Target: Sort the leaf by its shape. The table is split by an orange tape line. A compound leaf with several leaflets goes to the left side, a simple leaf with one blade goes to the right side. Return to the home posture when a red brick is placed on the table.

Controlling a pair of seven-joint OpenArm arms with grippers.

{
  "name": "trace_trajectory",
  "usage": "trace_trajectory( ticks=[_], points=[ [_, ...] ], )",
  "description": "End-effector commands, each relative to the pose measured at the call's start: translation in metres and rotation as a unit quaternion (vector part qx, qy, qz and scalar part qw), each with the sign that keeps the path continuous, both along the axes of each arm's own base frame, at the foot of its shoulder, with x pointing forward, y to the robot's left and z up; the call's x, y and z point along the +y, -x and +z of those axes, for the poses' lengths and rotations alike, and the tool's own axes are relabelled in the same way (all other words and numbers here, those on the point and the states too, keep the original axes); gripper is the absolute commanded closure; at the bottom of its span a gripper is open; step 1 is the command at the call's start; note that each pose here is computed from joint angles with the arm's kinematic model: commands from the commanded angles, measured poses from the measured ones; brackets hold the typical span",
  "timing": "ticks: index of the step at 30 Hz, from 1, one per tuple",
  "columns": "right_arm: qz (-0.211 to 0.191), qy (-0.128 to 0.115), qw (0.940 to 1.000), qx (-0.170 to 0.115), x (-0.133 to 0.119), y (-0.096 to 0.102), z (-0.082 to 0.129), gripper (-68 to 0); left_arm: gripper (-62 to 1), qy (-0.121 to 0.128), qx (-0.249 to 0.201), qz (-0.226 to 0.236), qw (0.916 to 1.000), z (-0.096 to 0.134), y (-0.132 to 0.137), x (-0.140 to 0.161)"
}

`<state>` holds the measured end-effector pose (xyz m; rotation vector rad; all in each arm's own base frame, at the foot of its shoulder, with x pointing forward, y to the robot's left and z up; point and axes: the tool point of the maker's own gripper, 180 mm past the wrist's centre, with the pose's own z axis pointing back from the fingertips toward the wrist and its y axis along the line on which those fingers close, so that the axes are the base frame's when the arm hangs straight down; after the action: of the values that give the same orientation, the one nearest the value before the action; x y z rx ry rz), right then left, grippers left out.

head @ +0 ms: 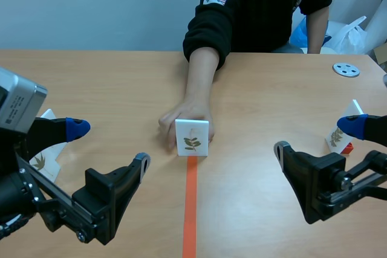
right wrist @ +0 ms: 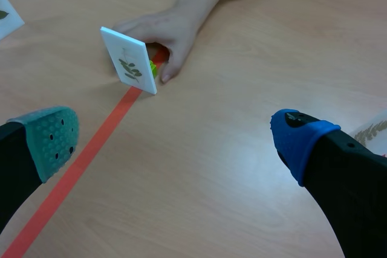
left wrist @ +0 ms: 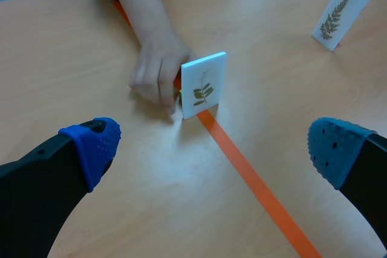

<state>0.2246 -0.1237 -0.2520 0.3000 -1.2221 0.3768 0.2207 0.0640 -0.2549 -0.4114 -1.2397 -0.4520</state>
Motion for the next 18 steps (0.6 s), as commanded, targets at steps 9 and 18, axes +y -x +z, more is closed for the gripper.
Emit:
trace_trajectory(
  ticks=[9, 18],
  points=[
    [0.005, -0.007, 0.9997, -0.022, -0.008, -0.025, -0.003, -67.9, -62.3, 0.007, -0.007, 0.003, 0.9999, 0.004, -0.001, 0.001],
    [0.039, -0.015, 0.9988, -0.025, 0.011, -0.052, -0.040, -67.9, -62.3, 0.007, -0.007, 0.003, 0.9999, 0.004, -0.001, 0.000]
  ],
)
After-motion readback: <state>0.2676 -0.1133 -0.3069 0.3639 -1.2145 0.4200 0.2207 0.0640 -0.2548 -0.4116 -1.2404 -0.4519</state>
